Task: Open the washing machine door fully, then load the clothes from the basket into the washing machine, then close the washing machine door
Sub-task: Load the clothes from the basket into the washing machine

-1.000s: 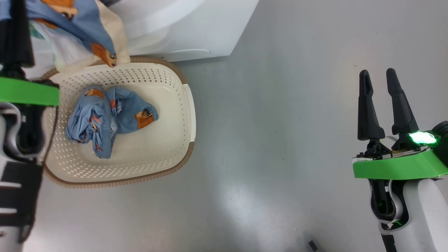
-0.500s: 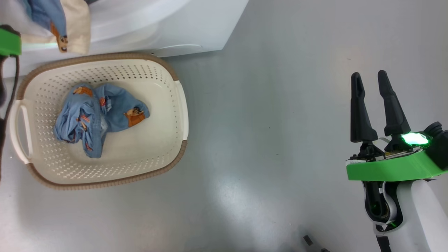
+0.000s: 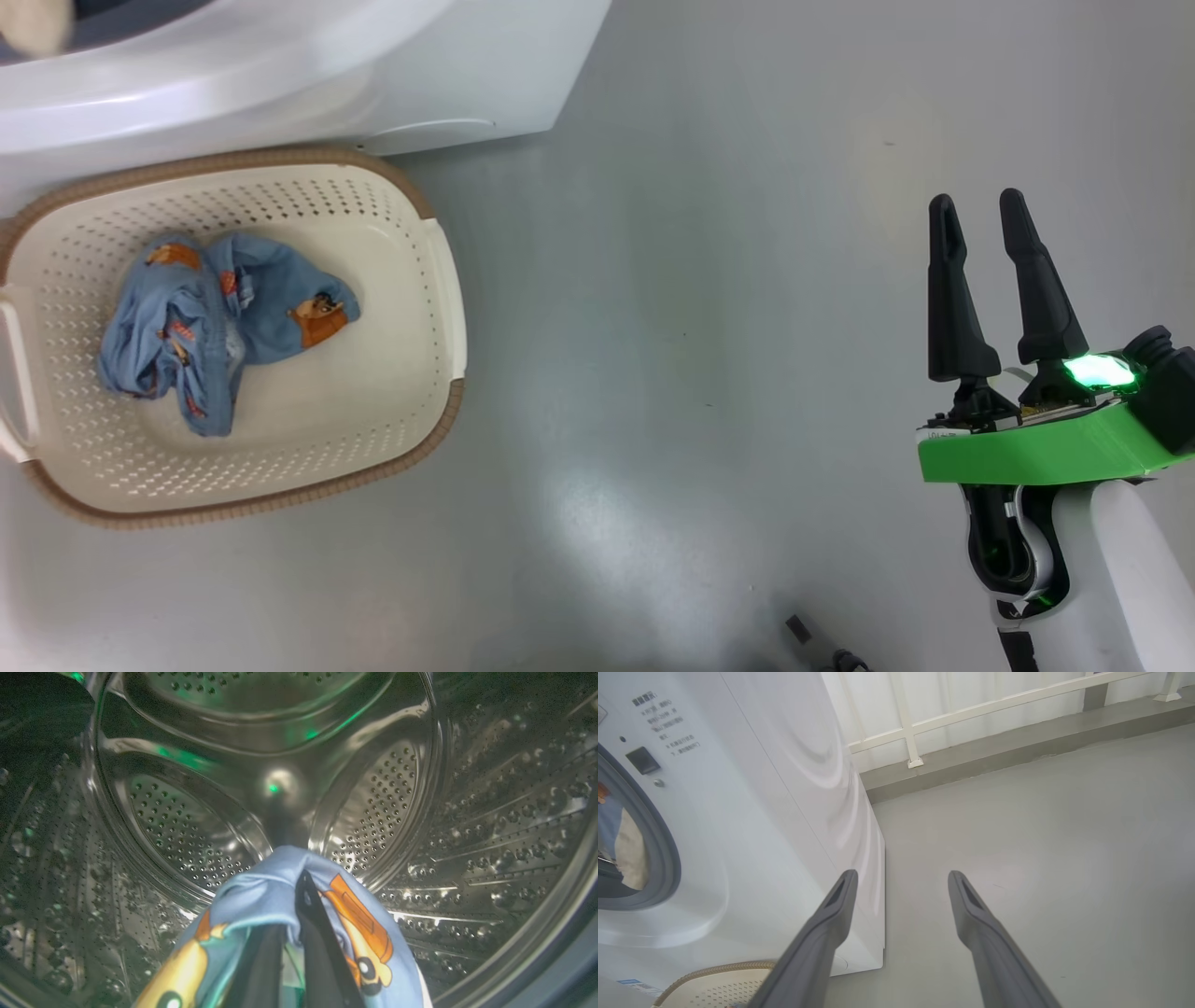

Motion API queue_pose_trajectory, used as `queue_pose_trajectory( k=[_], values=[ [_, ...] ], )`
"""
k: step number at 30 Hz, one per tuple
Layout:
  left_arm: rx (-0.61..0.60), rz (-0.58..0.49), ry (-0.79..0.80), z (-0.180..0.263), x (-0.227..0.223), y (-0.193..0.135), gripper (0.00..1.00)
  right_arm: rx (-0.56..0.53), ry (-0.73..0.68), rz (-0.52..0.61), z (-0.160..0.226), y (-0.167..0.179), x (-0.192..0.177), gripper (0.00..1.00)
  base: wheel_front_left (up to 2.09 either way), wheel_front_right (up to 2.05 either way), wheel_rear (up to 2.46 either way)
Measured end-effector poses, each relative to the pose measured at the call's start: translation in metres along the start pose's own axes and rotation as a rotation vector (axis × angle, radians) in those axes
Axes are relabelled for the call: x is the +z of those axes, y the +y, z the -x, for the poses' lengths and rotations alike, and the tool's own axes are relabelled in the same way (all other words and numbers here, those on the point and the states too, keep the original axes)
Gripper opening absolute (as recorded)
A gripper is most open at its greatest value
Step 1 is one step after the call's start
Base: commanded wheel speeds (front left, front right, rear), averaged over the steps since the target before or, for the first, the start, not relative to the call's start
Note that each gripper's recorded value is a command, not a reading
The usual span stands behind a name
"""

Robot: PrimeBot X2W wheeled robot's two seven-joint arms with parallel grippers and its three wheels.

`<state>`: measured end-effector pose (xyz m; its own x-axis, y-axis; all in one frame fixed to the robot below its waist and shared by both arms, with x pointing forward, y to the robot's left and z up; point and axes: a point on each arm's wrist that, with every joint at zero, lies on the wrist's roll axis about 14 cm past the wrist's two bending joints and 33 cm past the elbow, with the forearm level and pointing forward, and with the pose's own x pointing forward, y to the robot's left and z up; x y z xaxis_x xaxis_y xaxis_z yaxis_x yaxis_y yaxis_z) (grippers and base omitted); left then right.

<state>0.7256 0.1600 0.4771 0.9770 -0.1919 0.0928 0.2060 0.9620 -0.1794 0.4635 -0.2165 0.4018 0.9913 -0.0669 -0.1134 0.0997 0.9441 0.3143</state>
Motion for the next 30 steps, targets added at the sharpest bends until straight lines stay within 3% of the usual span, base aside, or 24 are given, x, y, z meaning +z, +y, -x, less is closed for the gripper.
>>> queue_pose_trajectory(
  k=[7, 11, 12, 16, 17, 18, 30],
  values=[
    [0.032, -0.021, -0.110, -0.011, 0.025, 0.002, 0.00, -0.016, 0.006, 0.007, 0.003, -0.005, -0.001, 1.00, 0.00, 0.00, 0.00],
    [0.027, -0.021, -0.038, -0.006, -0.005, -0.007, 0.00, -0.020, 0.007, 0.006, 0.003, -0.006, -0.001, 1.00, 0.00, 0.00, 0.00],
    [0.026, -0.023, -0.008, -0.003, -0.016, -0.009, 0.05, -0.020, 0.006, 0.005, 0.004, -0.006, -0.001, 1.00, 0.00, 0.00, 0.00],
    [-0.010, -0.040, 0.092, 0.005, -0.049, -0.021, 0.47, -0.018, 0.004, 0.002, 0.004, -0.005, 0.000, 1.00, 0.00, 0.00, 0.00],
    [-0.018, -0.038, 0.106, 0.006, -0.053, -0.023, 0.81, -0.018, 0.004, 0.001, 0.004, -0.004, 0.000, 1.00, 0.00, 0.00, 0.00],
    [-0.023, -0.039, 0.121, 0.008, -0.057, -0.025, 1.00, -0.018, 0.004, 0.000, 0.004, -0.004, 0.000, 1.00, 0.00, 0.00, 0.00],
    [-0.026, -0.069, 0.250, 0.024, -0.075, -0.024, 1.00, 0.002, -0.016, -0.044, 0.006, 0.006, 0.008, 1.00, 0.00, 0.00, 0.00]
  ],
)
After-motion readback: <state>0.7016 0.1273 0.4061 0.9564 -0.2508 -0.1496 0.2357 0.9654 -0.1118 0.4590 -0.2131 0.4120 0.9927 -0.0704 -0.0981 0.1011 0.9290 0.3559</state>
